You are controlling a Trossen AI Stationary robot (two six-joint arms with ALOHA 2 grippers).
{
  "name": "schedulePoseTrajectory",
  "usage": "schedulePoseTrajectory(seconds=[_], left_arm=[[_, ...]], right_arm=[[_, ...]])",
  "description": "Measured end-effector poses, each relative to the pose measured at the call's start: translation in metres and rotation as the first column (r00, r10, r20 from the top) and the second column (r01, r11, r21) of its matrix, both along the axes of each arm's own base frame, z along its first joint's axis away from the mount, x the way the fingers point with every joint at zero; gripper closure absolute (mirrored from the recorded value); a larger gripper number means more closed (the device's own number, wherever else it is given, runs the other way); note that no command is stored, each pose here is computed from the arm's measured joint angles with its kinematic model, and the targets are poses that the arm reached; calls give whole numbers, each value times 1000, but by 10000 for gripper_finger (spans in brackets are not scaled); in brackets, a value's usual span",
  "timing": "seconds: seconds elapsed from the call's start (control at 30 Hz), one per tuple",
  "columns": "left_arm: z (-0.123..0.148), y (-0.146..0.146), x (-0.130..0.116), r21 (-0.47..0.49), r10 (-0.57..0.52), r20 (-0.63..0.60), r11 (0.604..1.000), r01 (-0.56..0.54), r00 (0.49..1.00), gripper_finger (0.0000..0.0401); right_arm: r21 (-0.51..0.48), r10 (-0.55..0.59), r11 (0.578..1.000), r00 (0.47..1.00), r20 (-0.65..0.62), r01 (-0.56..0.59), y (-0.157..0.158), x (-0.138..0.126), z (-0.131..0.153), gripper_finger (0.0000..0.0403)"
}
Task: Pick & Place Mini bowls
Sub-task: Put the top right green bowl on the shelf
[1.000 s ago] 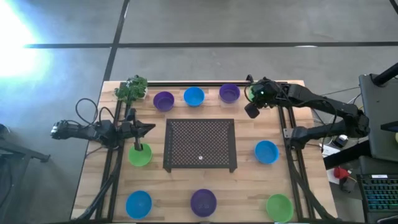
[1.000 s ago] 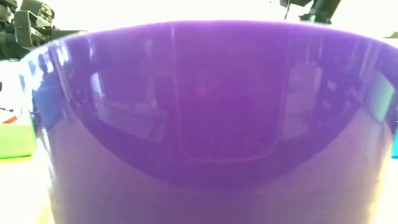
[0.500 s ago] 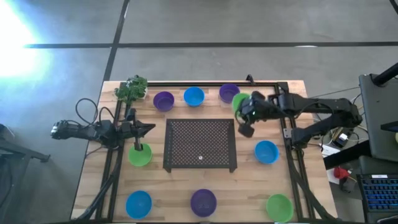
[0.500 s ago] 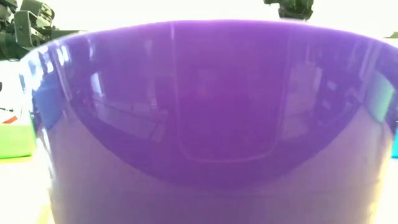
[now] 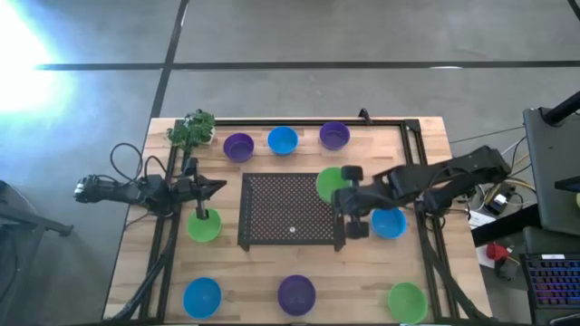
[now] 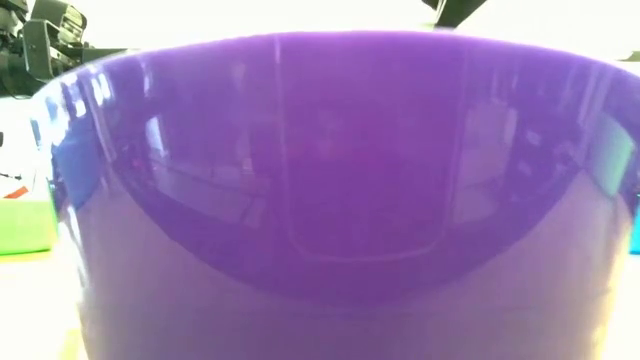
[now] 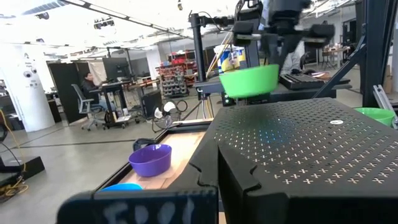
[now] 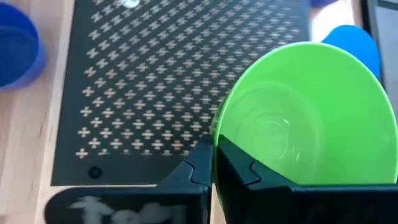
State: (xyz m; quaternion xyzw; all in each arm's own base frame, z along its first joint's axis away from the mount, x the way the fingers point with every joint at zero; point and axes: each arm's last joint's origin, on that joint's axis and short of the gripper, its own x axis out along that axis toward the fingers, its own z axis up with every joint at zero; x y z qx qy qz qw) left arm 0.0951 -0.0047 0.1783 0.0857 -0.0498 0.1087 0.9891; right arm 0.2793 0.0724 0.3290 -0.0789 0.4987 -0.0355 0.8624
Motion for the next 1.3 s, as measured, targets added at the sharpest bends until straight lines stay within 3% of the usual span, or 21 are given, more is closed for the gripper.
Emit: schedulePoseTrajectory(seconds=[0.4,1.3], left_arm=[[0,0,0,1,1,1,1000,-1,1000,401],[0,0,0,1,1,-1,1000,-1,1000,401]], right_arm=[[-31,56,998,995,-84,-59,24,16,-26,394],[24,125,992,991,-39,-125,38,9,-16,394]])
